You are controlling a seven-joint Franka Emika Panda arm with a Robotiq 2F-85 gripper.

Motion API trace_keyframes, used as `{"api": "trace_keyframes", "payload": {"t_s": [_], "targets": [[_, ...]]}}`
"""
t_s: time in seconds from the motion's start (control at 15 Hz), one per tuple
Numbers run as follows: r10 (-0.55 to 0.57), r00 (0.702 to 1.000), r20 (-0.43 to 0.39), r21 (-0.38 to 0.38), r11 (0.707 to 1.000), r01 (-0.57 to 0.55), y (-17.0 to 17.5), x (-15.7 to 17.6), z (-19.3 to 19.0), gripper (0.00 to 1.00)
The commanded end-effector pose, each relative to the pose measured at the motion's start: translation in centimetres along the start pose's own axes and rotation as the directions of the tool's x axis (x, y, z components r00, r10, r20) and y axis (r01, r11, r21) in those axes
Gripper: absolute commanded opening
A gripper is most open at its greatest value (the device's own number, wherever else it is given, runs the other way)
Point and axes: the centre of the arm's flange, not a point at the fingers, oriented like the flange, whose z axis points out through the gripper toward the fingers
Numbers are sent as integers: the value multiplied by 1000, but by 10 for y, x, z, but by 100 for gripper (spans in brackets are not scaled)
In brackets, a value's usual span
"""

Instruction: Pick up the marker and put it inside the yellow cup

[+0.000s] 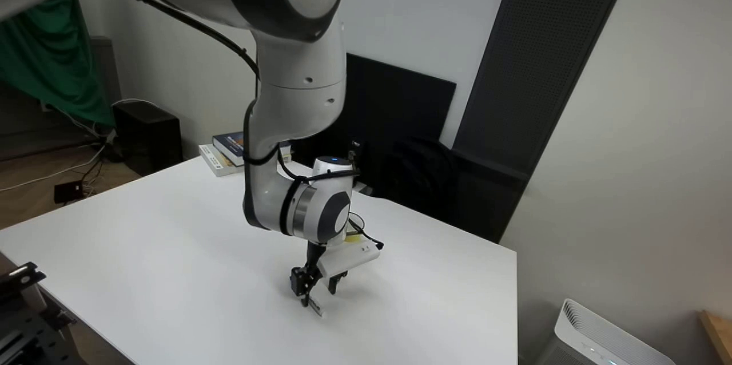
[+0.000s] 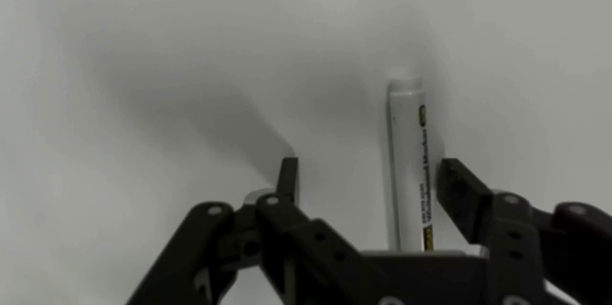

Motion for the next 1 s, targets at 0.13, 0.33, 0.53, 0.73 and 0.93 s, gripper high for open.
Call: {"api": "trace_keyframes", "payload": {"t_s": [0.13,0.33,0.53,0.73,0.93], "targets": [[79,997,10,11,997,-80,2,-12,-6,32],[135,990,32,27,990,-136,9,-25,-11,12],[219,973,80,58,973,-223,18,-46,-18,1],[296,942,155,92,946,-312,28,-70,-35,4],[357,908,218,105,917,-386,41,-97,-69,4]]}}
